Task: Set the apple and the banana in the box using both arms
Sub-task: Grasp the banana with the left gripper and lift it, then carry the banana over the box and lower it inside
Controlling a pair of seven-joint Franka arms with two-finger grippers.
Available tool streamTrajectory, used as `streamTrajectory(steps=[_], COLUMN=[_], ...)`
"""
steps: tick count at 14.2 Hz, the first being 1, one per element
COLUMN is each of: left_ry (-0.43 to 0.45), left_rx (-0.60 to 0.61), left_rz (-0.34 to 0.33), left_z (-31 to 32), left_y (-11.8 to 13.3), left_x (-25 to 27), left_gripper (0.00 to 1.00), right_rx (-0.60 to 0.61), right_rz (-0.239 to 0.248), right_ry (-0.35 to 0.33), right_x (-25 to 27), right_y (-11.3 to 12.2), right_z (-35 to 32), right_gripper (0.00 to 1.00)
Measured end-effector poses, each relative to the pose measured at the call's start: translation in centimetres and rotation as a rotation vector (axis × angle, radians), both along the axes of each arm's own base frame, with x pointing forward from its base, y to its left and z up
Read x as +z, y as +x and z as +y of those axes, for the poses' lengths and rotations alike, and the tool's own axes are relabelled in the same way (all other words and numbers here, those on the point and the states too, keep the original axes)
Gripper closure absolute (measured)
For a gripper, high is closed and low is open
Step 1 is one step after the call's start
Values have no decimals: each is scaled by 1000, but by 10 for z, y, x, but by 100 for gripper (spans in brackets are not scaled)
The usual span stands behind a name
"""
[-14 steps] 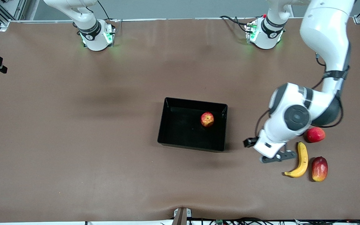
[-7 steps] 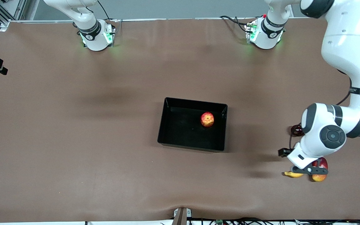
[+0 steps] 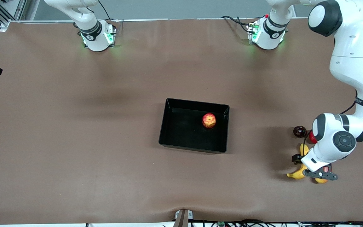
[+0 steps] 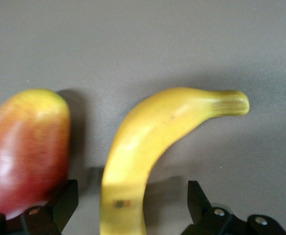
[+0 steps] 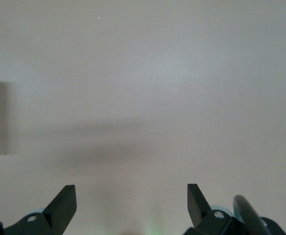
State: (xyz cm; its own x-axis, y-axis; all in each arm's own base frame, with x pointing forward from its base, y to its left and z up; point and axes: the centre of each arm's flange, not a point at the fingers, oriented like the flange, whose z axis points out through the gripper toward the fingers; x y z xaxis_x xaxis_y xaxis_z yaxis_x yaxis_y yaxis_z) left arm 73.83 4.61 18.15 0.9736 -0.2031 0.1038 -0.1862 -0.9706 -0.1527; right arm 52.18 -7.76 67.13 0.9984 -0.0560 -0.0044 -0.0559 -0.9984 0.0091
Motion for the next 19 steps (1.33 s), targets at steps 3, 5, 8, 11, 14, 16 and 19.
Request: streamTrajectory(steps=[3,5,8,11,14,16,19], left_ry=[0,1,-1,-21,-56,-91,-135], left_rx=[-2,-3,-11,-45,-54,-20,36], left_rz=[-8,-18,-39,-65,-26,-9,11], left_z=[-1,-2,-8,-42,-110,-160,-234], left_y=[2,4,9,14,5,-7,-30], left_x=[3,9,21,62,116,145,173], left_gripper=[35,57,66,66,66,66,66], right_rx=[-9,-27,-35,-35,-34,-33,-33], right_rz=[-2,-3,-5,-4,-3,-2,-1], right_ry=[0,-1,-1,-1,-1,-1,-1], right_x=[0,0,0,-1,-1,-1,-2], right_y=[0,-1,-2,-1,-1,-1,-1], right_z=[-3,-12,-17,-17,-16,-16,-16], right_gripper=[0,0,0,0,0,0,0])
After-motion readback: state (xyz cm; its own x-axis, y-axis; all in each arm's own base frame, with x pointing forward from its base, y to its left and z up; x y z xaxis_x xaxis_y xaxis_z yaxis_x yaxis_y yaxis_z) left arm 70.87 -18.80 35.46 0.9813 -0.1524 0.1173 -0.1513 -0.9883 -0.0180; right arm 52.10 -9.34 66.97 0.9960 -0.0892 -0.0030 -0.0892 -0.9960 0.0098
